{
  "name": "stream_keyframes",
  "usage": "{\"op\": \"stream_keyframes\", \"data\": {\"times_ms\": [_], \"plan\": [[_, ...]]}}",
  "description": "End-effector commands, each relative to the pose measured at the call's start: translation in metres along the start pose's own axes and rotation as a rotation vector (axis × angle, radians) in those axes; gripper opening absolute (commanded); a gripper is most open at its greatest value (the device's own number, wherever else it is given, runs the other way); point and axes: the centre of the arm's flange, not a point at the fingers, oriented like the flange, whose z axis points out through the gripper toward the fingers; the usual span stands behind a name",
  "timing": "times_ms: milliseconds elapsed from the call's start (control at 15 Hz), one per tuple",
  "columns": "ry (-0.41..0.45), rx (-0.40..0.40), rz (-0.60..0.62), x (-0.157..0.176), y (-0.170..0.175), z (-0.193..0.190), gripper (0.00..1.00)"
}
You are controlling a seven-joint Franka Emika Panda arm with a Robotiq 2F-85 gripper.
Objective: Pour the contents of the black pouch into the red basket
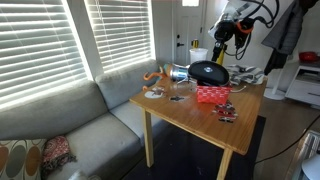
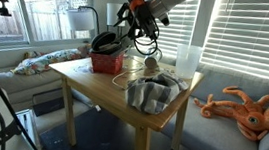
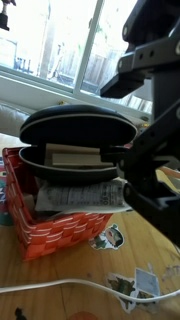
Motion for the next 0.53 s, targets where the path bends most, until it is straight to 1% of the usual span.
{"op": "stream_keyframes", "data": {"times_ms": [0, 67, 133, 200, 467], "plan": [[-0.035, -0.026, 0.033, 0.002, 0.003, 0.022, 0.64], [-0.044, -0.029, 0.035, 0.004, 0.003, 0.028, 0.62], [-0.053, -0.035, 0.040, 0.006, 0.004, 0.033, 0.63], [-0.062, -0.042, 0.047, 0.009, 0.005, 0.039, 0.62], [-0.096, -0.082, 0.053, 0.018, 0.000, 0.059, 0.53]]}}
